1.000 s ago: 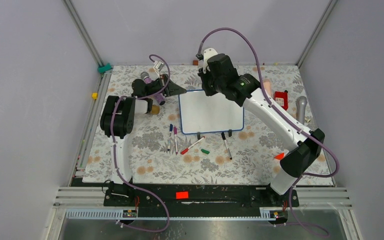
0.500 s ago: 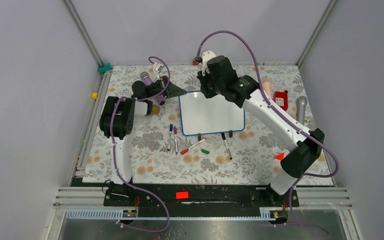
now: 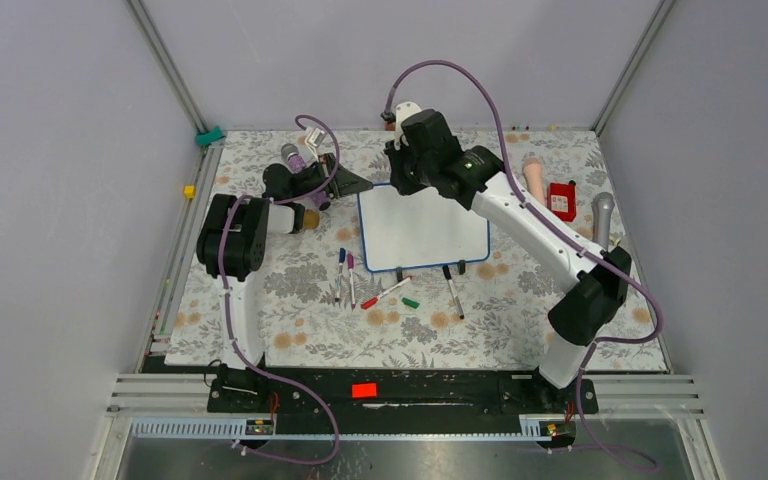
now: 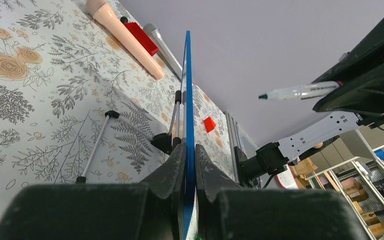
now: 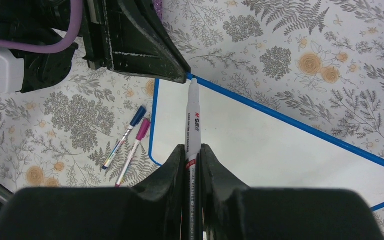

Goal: Write a sentence on the whiteboard

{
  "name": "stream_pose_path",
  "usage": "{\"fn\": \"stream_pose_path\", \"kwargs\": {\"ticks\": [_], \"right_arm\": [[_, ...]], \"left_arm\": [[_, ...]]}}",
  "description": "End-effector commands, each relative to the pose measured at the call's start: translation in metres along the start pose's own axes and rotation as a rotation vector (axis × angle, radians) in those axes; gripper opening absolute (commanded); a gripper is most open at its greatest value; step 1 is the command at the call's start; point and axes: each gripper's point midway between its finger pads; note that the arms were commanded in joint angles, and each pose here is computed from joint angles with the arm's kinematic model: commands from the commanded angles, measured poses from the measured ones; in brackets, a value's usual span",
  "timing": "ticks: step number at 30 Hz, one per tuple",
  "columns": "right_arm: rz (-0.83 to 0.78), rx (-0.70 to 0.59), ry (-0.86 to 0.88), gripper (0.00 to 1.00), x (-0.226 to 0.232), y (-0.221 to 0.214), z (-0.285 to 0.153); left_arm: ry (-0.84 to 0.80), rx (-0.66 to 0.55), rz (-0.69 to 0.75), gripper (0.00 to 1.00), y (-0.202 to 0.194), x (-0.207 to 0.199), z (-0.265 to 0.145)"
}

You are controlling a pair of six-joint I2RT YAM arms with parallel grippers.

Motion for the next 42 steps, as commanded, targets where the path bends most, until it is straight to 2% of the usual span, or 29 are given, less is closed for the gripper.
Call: {"fn": "stream_pose_path", "kwargs": {"ticks": [1,7,16,42], "right_arm": [[-0.02,-0.002,0.023,0.0,0.021,0.003,-0.006],[-0.081,0.05,-0.014,0.0,0.034,-0.023,-0.005],[-0.103,0.087,-0.065,0.0,0.031,-0.03,-0.002],[-0.202,0.067,-0.093,0.0,0.039,-0.024,0.027]], "left_arm": [[-0.055,0.061,0.081,0.0,-0.01,-0.023,0.007],[-0.05,0.059,0.052,0.0,-0.012,-0.018,0.007],[-0.043,0.06,0.044,0.0,-0.014,-0.017,0.003],[-0.013,0.03,0.044,0.0,-0.015,-0.014,-0.008]]}}
Point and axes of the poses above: each gripper's point midway between its finger pads, its own z axis out along the fingers, its own x axis along the line the jaws close on, y = z × x
